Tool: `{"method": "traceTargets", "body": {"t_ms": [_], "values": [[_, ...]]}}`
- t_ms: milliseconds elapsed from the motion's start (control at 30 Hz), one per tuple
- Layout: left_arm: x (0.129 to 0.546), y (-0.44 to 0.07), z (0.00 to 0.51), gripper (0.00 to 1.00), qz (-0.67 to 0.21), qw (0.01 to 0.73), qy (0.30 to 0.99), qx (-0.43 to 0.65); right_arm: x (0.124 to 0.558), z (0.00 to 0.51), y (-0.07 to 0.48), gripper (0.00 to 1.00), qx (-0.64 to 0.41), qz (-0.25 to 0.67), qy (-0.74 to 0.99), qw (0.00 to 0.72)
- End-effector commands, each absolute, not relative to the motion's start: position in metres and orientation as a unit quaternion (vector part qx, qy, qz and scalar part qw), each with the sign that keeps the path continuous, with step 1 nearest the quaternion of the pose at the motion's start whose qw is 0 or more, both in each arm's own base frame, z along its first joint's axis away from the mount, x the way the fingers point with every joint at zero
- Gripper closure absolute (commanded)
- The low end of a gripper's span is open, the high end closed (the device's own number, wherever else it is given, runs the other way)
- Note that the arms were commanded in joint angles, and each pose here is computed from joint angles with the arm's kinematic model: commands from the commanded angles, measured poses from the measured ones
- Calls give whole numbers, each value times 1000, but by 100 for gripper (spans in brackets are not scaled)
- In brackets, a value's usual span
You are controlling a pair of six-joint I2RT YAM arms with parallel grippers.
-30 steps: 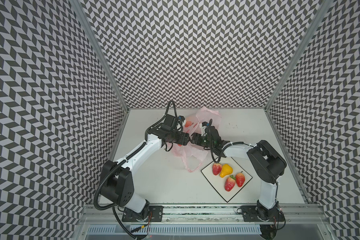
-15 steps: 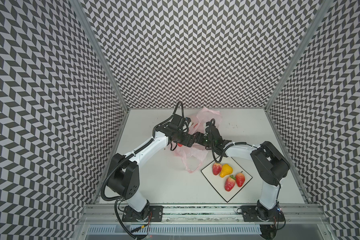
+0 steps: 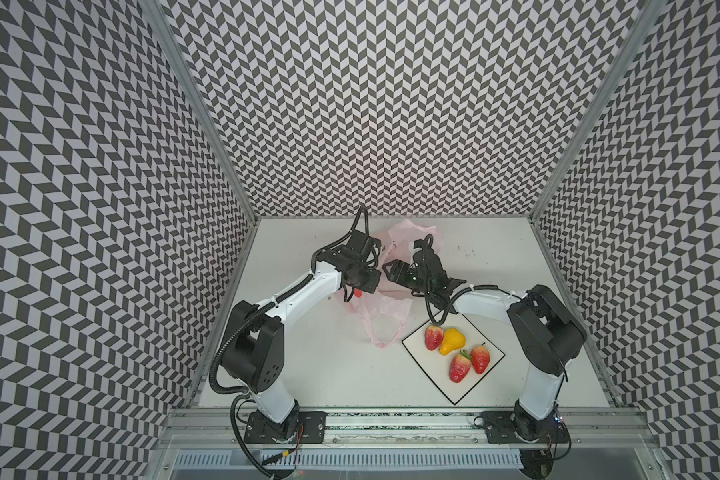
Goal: Take the fake fruits out of the plastic bag
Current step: 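Raise the bag with the left gripper while the right gripper reaches inside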
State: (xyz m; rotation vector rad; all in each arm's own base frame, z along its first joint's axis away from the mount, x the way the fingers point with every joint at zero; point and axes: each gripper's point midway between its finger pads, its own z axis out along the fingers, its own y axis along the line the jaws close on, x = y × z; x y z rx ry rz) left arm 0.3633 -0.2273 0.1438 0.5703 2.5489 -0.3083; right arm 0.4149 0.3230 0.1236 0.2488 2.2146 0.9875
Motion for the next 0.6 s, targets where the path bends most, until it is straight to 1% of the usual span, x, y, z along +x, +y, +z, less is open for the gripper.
{"method": "traceTargets", "body": {"t_ms": [0, 233, 433, 567], "values": [[373, -231, 176, 100, -135, 312, 923, 178, 412, 123, 326, 31, 111, 392, 848, 339], [370, -231, 218, 100, -187, 381, 896, 131, 421, 117, 331, 30, 135, 389, 847, 336], [358, -231, 228, 100, -217, 394, 885, 122, 436, 124, 342, 25, 175, 399, 843, 316], [352, -229, 229, 100, -228, 399, 881, 115, 445, 125, 347, 24, 198, 401, 839, 310]]}}
